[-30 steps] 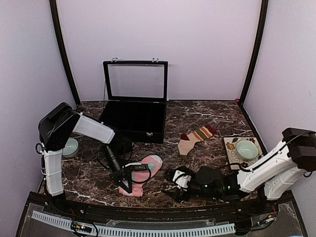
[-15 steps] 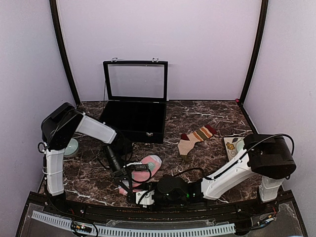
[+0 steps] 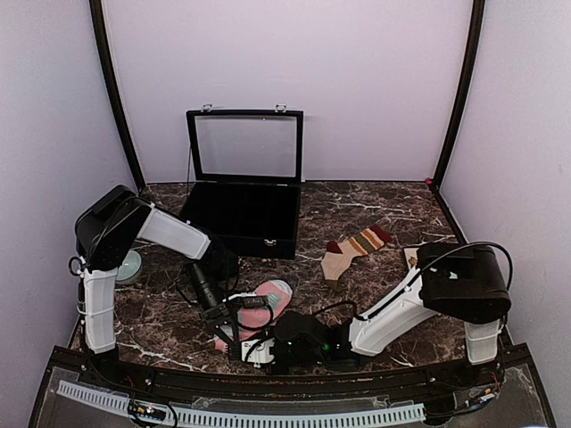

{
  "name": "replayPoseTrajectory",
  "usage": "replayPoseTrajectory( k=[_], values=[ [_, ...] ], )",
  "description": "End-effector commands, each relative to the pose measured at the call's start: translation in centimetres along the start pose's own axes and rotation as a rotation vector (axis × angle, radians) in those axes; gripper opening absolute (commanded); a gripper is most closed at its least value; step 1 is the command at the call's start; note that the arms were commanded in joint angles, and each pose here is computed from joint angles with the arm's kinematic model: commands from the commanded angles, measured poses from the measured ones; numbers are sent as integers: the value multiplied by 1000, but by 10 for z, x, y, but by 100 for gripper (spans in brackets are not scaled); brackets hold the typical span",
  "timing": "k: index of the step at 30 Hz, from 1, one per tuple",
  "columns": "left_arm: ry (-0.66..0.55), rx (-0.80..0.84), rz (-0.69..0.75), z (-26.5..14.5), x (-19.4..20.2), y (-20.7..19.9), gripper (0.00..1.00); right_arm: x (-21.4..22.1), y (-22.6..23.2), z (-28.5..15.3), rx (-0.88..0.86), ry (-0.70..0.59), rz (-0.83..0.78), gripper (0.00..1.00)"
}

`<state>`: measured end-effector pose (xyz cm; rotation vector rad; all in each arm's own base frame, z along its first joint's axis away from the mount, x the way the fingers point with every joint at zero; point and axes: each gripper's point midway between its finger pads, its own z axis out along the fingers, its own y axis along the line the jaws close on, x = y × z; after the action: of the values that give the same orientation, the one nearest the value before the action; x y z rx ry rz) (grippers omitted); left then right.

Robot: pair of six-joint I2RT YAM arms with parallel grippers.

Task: Roll the socks
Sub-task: Roll the sock at the center of the board.

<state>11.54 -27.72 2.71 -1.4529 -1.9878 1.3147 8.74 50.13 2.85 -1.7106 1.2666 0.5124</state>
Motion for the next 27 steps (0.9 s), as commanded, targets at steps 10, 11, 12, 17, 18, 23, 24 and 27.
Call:
replayPoseTrajectory(
  k=[10, 11, 12, 17, 18, 23, 24, 27],
  values=[
    [-45, -255, 97, -50, 6, 9, 99, 48, 4, 0, -80, 158, 193, 0],
    [-65, -294, 121, -58, 5, 4, 99, 49, 4, -1, -85, 163, 217, 0],
    [-82, -338, 146, -66, 3, 1, 99, 51, 3, -3, -94, 172, 247, 0],
    [-114, -616, 263, -102, 3, -9, 99, 52, 3, -6, -170, 197, 416, 0],
    [-126, -677, 277, -110, 3, -9, 99, 52, 2, -7, -184, 195, 439, 0],
    [-107, -917, 217, -129, 37, 30, 99, 44, 0, -9, -272, 165, 610, 0],
    [-85, -897, 230, -126, 41, 29, 99, 43, -1, -8, -284, 167, 642, 0],
    [-142, -869, 289, -128, 29, 12, 99, 40, -6, -7, -319, 168, 742, 0]
  ],
)
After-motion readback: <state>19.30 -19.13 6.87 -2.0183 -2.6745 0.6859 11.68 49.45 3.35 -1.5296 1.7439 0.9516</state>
